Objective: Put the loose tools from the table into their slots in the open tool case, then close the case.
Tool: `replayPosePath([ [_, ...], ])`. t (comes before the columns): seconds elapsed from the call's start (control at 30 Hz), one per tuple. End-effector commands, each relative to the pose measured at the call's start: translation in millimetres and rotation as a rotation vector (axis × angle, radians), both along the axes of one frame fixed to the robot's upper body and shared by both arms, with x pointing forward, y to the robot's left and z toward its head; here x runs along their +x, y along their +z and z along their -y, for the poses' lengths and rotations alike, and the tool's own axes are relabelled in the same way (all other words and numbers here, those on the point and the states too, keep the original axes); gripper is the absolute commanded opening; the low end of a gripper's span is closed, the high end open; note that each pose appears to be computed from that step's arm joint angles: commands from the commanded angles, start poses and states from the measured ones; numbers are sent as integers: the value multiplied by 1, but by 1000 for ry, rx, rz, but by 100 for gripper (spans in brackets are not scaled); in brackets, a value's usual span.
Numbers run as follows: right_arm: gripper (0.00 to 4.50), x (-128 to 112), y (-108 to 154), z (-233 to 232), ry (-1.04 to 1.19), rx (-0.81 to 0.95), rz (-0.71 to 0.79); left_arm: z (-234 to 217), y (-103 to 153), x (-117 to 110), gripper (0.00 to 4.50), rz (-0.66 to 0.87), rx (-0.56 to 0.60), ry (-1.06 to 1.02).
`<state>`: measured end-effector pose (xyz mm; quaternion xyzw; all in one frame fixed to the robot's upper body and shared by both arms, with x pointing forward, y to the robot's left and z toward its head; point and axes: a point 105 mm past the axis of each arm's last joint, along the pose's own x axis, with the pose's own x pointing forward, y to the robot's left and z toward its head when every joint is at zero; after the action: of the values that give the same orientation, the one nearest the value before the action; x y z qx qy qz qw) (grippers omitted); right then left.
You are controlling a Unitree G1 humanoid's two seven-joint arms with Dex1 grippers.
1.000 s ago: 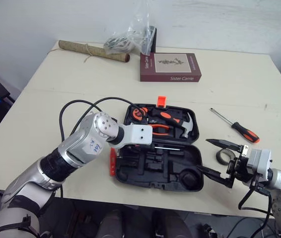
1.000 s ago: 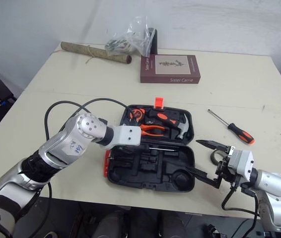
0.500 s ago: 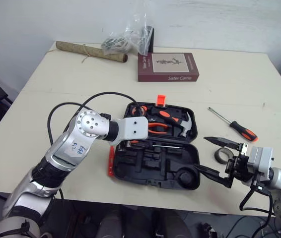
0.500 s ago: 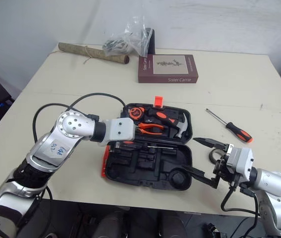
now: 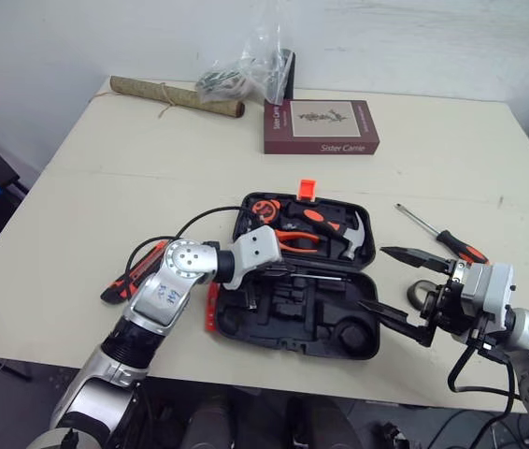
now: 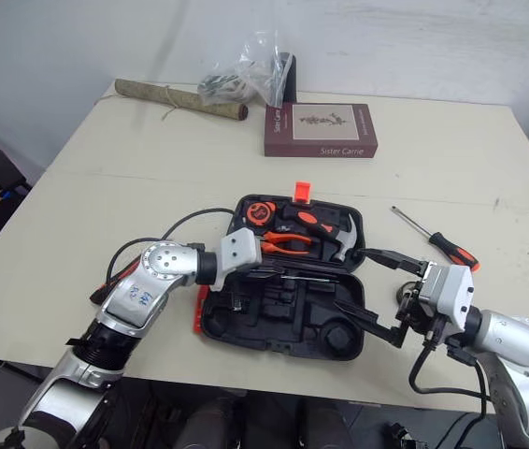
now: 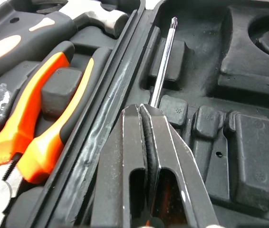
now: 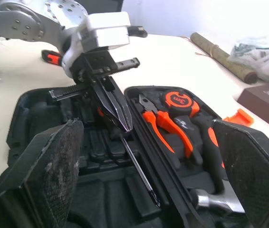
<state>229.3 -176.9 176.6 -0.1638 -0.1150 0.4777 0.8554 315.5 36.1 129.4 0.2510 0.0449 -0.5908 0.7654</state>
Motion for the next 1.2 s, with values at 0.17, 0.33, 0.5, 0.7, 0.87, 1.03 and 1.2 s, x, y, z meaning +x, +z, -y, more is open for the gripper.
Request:
replayPosePath([
  [0.17,450,-2,-1,10,-27,-2,24,-4,-16,-2,3,-55,68,1],
  [0.33,450,-3,-6,13,-37,2,20,-3,-36,-5,3,-119,146,3],
  [0.5,450,-2,-10,14,-45,1,13,5,-55,-1,3,-192,213,24],
  [0.7,450,0,-12,15,-59,4,15,14,-64,-2,3,-210,257,6],
  [0.87,450,1,-8,20,-109,14,26,25,-19,0,3,-36,81,-77],
  [1.03,450,-3,1,50,-246,38,38,1,44,-2,3,153,-167,-125],
  [1.2,450,-21,-6,108,-456,6,23,-82,65,-8,3,167,-240,-17],
])
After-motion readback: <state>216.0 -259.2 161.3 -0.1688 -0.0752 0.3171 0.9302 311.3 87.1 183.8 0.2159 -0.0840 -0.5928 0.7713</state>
